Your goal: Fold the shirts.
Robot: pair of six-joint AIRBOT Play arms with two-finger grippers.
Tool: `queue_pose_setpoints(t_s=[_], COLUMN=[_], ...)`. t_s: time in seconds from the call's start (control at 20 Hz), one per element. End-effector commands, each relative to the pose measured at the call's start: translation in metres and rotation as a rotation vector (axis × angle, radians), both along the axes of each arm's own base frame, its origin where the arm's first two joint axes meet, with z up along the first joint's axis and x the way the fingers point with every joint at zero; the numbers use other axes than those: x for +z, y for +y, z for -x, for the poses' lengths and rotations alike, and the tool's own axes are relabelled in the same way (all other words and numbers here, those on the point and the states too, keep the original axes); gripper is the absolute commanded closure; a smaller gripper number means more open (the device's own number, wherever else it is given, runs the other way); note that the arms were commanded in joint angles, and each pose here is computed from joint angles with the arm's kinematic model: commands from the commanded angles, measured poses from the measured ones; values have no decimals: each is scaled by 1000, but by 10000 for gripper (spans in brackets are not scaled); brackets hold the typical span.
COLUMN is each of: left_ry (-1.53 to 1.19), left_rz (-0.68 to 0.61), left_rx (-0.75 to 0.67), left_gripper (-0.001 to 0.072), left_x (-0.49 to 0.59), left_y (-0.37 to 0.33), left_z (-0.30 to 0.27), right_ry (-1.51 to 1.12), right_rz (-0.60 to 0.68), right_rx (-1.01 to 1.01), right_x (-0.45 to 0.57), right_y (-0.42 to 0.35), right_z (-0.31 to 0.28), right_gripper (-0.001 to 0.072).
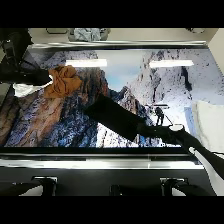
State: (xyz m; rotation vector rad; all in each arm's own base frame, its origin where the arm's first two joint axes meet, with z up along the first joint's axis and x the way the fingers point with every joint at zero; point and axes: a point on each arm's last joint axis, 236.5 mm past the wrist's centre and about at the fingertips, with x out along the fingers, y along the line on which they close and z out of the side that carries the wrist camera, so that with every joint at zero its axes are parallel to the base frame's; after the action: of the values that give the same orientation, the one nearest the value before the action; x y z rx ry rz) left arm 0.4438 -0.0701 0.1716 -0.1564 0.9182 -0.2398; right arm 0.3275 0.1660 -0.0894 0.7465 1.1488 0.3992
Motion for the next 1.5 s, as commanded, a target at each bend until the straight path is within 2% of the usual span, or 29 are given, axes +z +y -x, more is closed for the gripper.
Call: queue_pose_setpoints(t_s=[0.0, 0.2, 0.35, 0.6, 0.8, 1.05, 1.45], left_ry=[14, 12, 7, 12, 13, 13, 11], left_rz=[-5, -8, -15, -14, -14, -14, -19], left_rx=[-7, -11, -20, -21, -21, -21, -28], left_gripper=[671, 671, 671, 672, 671, 671, 671], left_x=[-4, -3, -3, -6, -6, -6, -6], left_y=[0, 0, 0, -1, -1, -1, -1], left_z=[2, 2, 2, 1, 1, 1, 1], right_ry=[-94, -315, -327, -326, -357, -392, -280], right_rz=[30, 47, 104, 342, 414, 422, 443], right_rx=[-22, 162, 146, -140, -380, -563, -637], right_x=[8, 78, 136, 219, 263, 292, 291], right_y=[4, 9, -56, -244, -343, -403, -443], right_z=[-19, -48, -76, -89, -66, -40, 25], right_gripper=[666, 667, 667, 667, 667, 667, 667])
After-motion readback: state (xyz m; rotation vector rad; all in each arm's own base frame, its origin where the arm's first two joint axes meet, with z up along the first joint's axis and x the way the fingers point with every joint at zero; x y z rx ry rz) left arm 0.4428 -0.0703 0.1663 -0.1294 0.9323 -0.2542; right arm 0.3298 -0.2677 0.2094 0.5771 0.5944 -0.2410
